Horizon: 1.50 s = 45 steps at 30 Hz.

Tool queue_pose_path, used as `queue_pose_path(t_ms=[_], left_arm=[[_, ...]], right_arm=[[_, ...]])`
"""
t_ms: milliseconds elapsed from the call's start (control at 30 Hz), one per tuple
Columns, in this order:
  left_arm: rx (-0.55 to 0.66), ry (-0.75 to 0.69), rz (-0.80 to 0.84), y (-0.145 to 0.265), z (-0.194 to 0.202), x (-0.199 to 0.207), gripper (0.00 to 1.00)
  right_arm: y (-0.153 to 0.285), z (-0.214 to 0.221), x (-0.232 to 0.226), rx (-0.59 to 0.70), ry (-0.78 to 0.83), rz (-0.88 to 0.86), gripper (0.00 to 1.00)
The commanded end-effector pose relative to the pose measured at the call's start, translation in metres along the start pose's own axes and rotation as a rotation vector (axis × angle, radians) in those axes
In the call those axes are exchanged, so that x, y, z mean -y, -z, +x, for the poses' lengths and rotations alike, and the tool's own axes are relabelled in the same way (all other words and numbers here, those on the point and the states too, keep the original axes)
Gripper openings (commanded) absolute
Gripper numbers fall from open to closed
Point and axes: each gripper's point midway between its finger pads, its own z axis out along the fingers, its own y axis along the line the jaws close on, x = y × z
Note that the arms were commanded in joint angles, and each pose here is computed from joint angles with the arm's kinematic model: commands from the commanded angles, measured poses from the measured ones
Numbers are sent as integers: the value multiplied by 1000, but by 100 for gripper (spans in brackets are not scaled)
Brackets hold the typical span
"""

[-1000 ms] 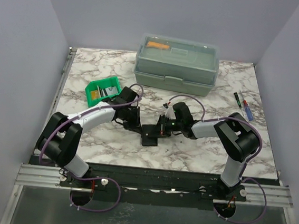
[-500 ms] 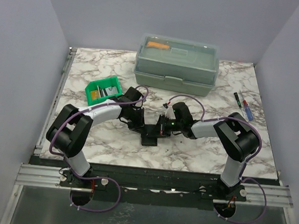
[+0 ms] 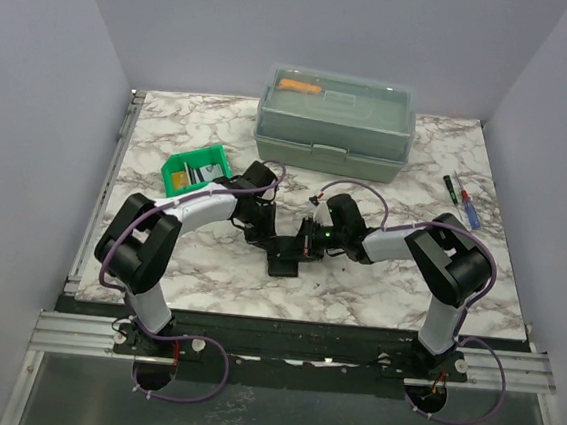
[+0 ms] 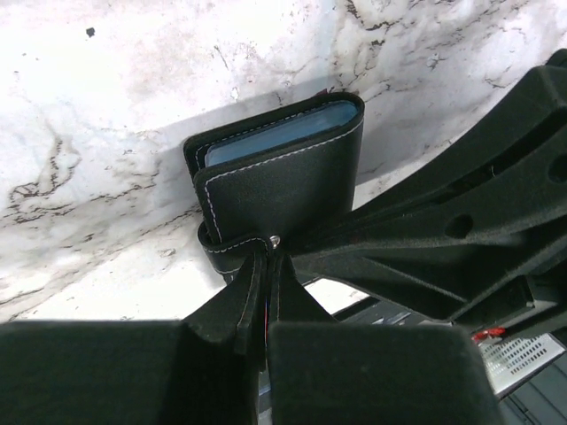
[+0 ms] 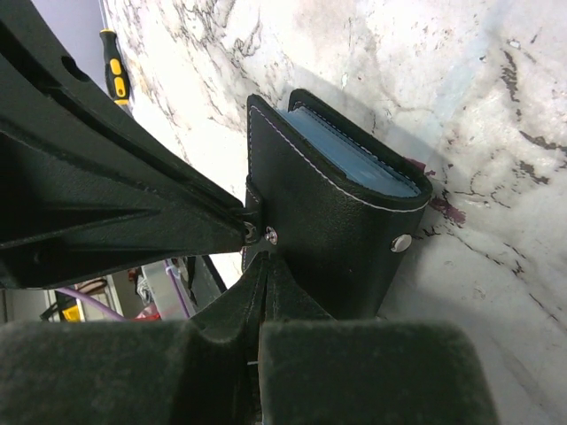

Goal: Put the credit cards into the card holder
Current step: Close the card holder at the center of the board.

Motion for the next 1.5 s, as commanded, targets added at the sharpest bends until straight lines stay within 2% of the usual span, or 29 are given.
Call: queue_pose_path(t_ms=[0,200,433,600,700,800,933,1167,1300,1400,1467], left_arm=[[-7,-18,-107,-6,-3,-9,0],[-28,-55,-228,-14,1,-16,0],[5,-99,-366,-6,-2,-27,0],[-18,-113,-359,-9,0,-22,0],[-6,-121,-305,-7,-4,-9,20],[22,-133,-265,-1,-13,2,33],[51,-127,-215,13,-22,10,42],[145,-119,-59,56,-39,26,51],[168,-67,18,65,-52,12,50],[137,-28,103,54,-57,8,36],[97,-31,149,44,-56,13,25]], right_arm=[[-6,9,29,0,-38,116,0],[-4,9,29,5,-40,118,0],[-3,11,30,7,-39,118,0],[-1,10,26,13,-27,103,0],[3,6,18,33,-5,91,0],[5,1,11,40,13,83,1],[10,-8,1,63,37,79,2],[17,-19,-18,94,72,63,8],[16,-24,-24,89,96,64,18],[11,-24,-30,85,121,81,29],[7,-23,-31,84,131,108,31]])
